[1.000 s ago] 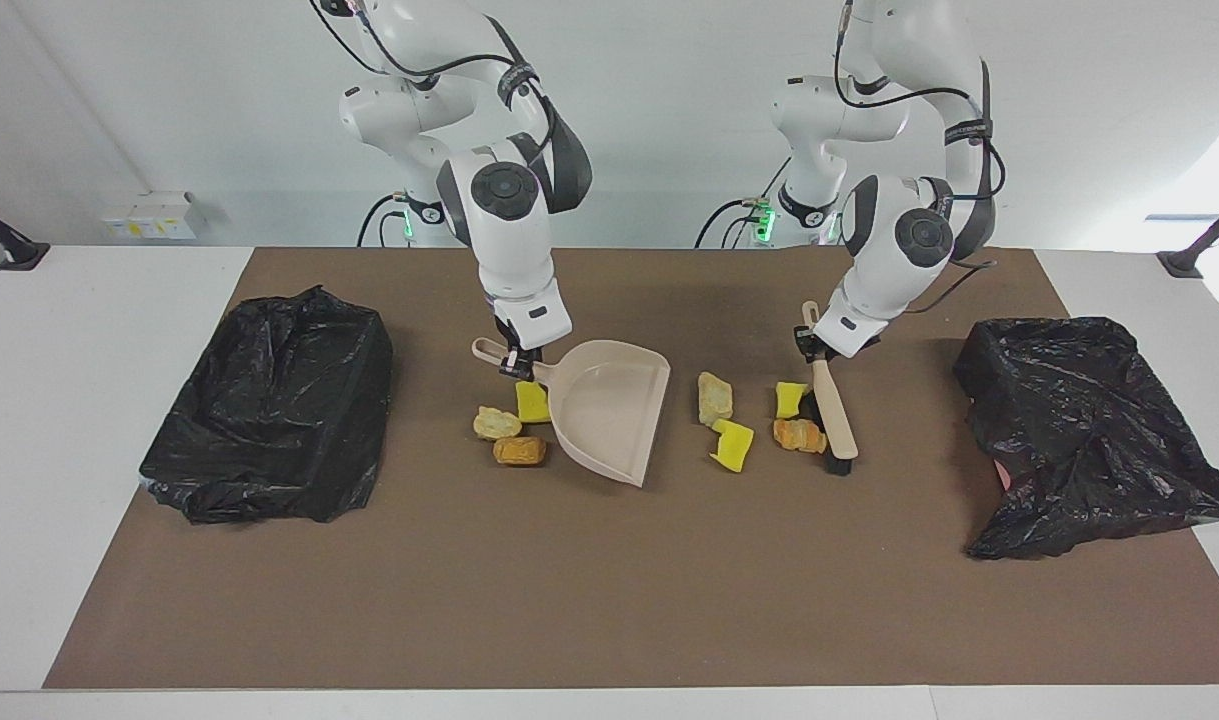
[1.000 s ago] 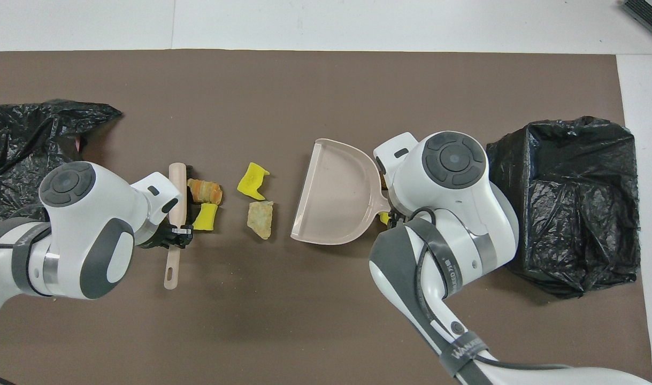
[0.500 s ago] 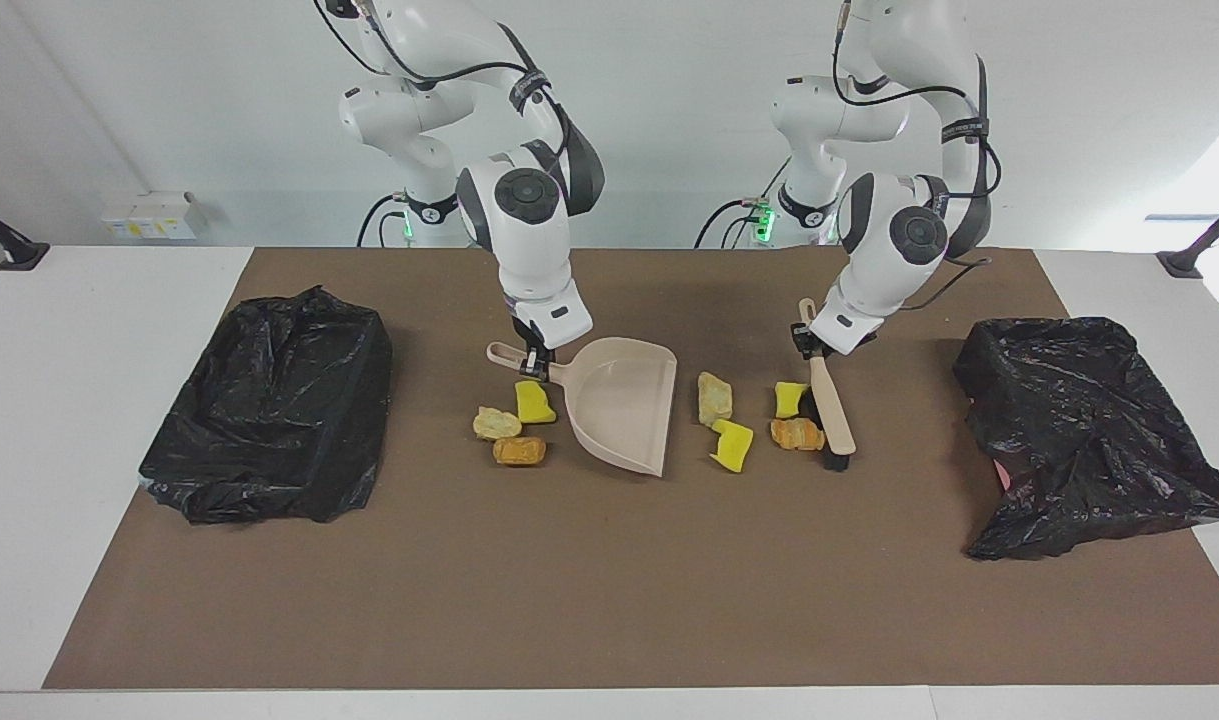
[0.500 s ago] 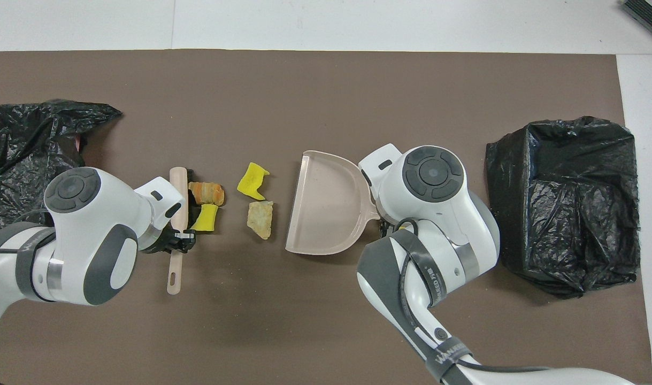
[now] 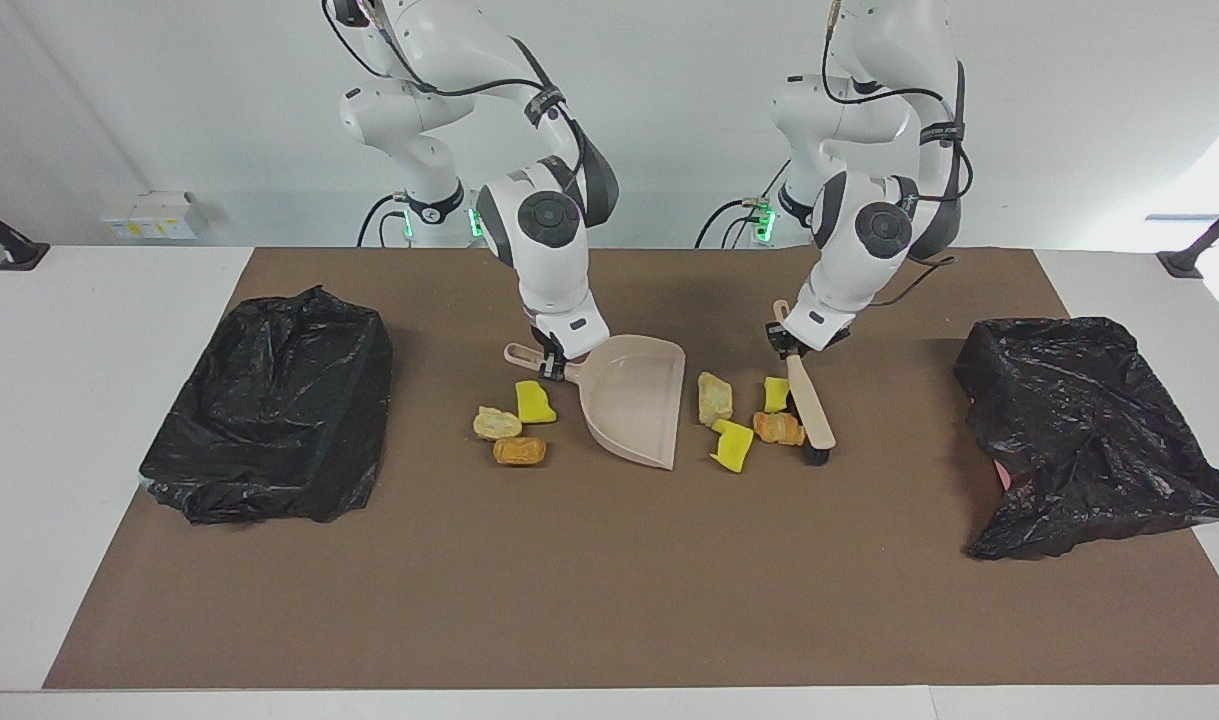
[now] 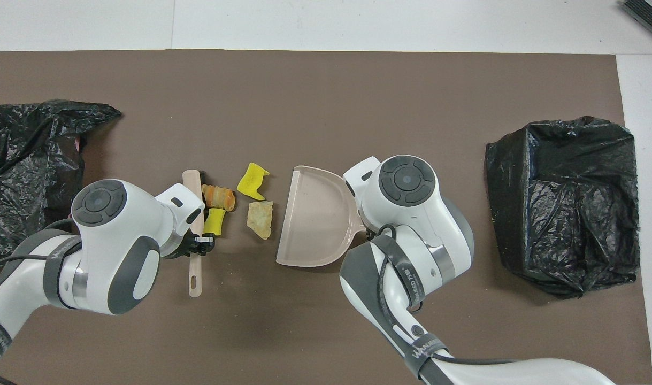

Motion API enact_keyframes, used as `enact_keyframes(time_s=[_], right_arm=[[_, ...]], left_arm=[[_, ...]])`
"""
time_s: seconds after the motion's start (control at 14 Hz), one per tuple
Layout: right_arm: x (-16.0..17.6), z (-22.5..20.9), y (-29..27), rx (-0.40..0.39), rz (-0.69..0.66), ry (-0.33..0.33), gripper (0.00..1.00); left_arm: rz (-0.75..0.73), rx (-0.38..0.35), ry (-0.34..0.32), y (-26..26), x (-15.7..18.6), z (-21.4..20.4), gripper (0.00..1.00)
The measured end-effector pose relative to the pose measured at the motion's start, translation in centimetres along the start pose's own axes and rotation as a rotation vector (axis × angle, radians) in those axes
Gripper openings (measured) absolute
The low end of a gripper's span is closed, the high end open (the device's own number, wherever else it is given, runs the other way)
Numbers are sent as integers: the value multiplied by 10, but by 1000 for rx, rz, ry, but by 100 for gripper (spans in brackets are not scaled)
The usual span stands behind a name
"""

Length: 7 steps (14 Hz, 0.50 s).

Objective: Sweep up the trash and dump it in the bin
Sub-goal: 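Sweep the crumbs into the dustpan with the left gripper's brush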

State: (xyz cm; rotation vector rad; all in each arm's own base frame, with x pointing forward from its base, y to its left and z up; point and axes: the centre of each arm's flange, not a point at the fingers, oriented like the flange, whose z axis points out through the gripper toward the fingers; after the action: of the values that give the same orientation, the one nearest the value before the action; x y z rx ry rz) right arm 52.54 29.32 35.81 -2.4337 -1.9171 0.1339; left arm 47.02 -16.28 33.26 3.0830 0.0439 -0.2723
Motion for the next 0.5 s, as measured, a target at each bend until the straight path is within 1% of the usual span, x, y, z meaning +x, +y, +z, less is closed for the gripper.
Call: enact_keyframes(time_s=[0.21,0.36,0.5], right_arm=[[11,-1,-7,-7,19,8,31],[19,-2,-13,-4,29,28,31],[26,0,-18,-7,38,37,31]], left_arm=[[1,-46,-11,19,-7,2,26],[15,-70,-22,38,-14,3,26],[19,-112,-38,60,-24,5,26]])
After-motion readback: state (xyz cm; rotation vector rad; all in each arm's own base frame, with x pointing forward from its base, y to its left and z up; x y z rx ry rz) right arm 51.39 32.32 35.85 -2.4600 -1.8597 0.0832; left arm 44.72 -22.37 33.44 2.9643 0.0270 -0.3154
